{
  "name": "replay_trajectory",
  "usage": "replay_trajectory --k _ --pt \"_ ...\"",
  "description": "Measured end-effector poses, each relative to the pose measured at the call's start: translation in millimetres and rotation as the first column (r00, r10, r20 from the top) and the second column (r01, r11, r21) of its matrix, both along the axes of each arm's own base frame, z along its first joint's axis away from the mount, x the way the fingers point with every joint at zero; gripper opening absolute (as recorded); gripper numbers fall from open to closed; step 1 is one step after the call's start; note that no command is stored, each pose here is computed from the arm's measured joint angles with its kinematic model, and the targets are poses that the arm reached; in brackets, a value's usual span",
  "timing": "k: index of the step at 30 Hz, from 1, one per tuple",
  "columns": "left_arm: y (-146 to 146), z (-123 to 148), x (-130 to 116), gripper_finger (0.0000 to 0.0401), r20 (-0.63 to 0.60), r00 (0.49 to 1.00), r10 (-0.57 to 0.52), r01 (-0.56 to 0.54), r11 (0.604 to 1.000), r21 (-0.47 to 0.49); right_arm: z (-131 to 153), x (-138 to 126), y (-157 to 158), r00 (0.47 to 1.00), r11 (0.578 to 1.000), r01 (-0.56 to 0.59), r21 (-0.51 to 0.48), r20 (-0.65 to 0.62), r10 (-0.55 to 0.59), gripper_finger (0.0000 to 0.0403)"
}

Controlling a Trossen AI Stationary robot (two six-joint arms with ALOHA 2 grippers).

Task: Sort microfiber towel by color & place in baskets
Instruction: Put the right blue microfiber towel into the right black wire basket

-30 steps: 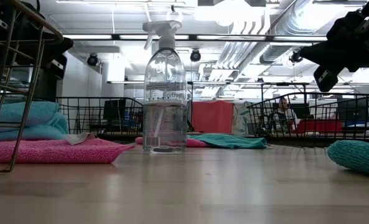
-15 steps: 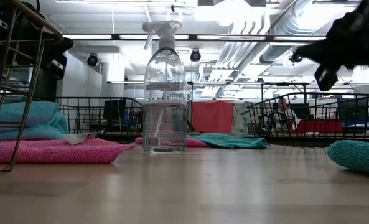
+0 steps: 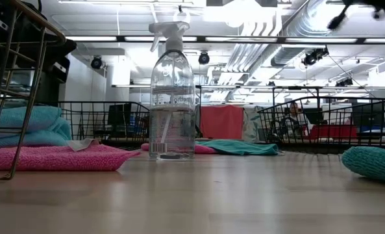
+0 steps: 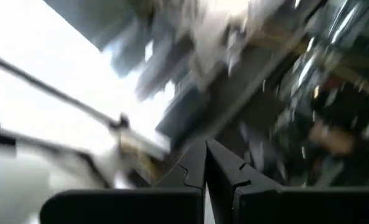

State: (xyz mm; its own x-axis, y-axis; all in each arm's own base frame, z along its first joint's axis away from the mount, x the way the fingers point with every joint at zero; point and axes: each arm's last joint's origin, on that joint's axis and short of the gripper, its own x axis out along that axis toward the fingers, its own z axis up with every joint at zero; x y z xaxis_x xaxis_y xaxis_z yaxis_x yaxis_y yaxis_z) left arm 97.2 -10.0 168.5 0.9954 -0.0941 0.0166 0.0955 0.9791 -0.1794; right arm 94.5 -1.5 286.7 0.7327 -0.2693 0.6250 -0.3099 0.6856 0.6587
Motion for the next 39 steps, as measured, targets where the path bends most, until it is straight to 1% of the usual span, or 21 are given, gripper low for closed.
replay_trajectory --k 2,4,5,6,7,8,9,10,11,12,14,15,17,18,21,24,27,30,32,35,39 --pt "0.0 0.0 0.0 0.0003 0.000 1.000 0.000 0.000 1.000 0.000 19.9 24.1 9.8 0.994 0.992 -0.089 -0.085 -0.076 0.083 0.0000" --pt "0.0 0.1 0.0 0.0003 0.001 1.000 0.000 0.000 1.000 0.000 35.0 50.4 23.3 0.962 0.958 -0.240 -0.160 -0.172 0.212 0.0000" --pt "0.0 0.1 0.0 0.0003 0.001 1.000 0.000 0.000 1.000 0.000 39.2 64.5 31.8 0.920 0.919 -0.351 -0.181 -0.250 0.302 0.0000" --pt "0.0 0.1 0.0 0.0003 0.001 1.000 0.000 0.000 1.000 0.000 40.9 77.5 40.8 0.845 0.853 -0.487 -0.187 -0.349 0.405 0.0000" --pt "0.0 0.1 0.0 0.0003 0.001 1.000 0.000 0.000 1.000 0.000 40.5 88.5 49.3 0.735 0.769 -0.621 -0.153 -0.454 0.504 0.0000" --pt "0.0 0.0 0.0 0.0003 0.000 1.000 0.000 0.000 1.000 0.000 37.3 98.5 57.6 0.587 0.677 -0.733 -0.058 -0.557 0.588 0.0000" --pt "0.0 0.1 0.0 0.0003 0.001 1.000 0.000 0.000 1.000 0.000 33.5 106.2 64.9 0.424 0.600 -0.796 0.081 -0.633 0.648 0.0000" --pt "0.0 0.1 0.0 0.0003 0.001 1.000 0.000 0.000 1.000 0.000 29.1 112.1 71.2 0.277 0.554 -0.802 0.225 -0.680 0.678 0.0000" --pt "0.0 0.0 0.0 0.0003 0.001 1.000 0.000 0.000 1.000 0.000 24.8 116.4 77.7 0.152 0.531 -0.772 0.351 -0.709 0.689 0.0000" --pt "0.0 0.1 0.0 0.0003 0.001 1.000 0.000 0.000 1.000 0.000 20.3 120.0 83.7 0.042 0.518 -0.731 0.444 -0.728 0.684 0.0000" --pt "0.0 0.0 0.0 0.0003 0.000 1.000 0.000 0.000 1.000 0.000 9.4 125.2 95.8 -0.134 0.524 -0.634 0.569 -0.748 0.650 0.0000" --pt "0.0 0.1 0.0 0.0003 0.001 1.000 0.000 0.000 1.000 0.000 3.1 127.3 101.4 -0.208 0.538 -0.579 0.613 -0.748 0.630 0.0000" --pt "0.0 0.1 0.0 0.0003 0.001 1.000 0.000 0.000 1.000 0.000 -7.0 131.7 112.3 -0.306 0.570 -0.482 0.665 -0.738 0.602 0.0001" --pt "0.0 0.1 0.0 0.0003 0.001 1.000 0.000 0.000 1.000 0.000 -10.9 134.6 117.6 -0.333 0.584 -0.453 0.674 -0.735 0.590 0.0002" --pt "0.0 0.1 0.0 0.0003 0.001 1.000 0.000 0.000 1.000 0.000 -24.4 141.2 132.4 -0.411 0.600 -0.424 0.679 -0.734 0.541 0.0019" --pt "0.0 0.1 0.0 0.0003 0.001 1.000 0.000 0.000 1.000 0.000 -41.0 146.4 140.8 -0.476 0.614 -0.409 0.675 -0.732 0.488 0.0059" --pt "0.0 0.1 0.0 0.0003 0.001 1.000 0.000 0.000 1.000 0.000 -55.5 152.4 143.0 -0.489 0.659 -0.421 0.624 -0.768 0.415 0.0116" --pt "0.0 0.1 0.0 0.0003 0.001 1.000 0.000 0.000 1.000 0.000 -71.9 155.7 142.5 -0.515 0.705 -0.460 0.541 -0.808 0.285 0.0176" --pt "0.0 0.1 0.0 0.0003 0.001 1.000 0.000 0.000 1.000 0.000 -82.5 156.6 142.2 -0.542 0.696 -0.522 0.493 -0.822 0.176 0.0213" --pt "0.0 0.1 0.0 0.0003 0.001 1.000 0.000 0.000 1.000 0.000 -99.7 156.6 142.7 -0.581 0.657 -0.609 0.444 -0.814 0.011 0.0254" --pt "0.0 0.1 0.0 0.0003 0.001 1.000 0.000 0.000 1.000 0.000 -119.1 159.5 142.7 -0.598 0.635 -0.663 0.396 -0.791 -0.131 0.0280"
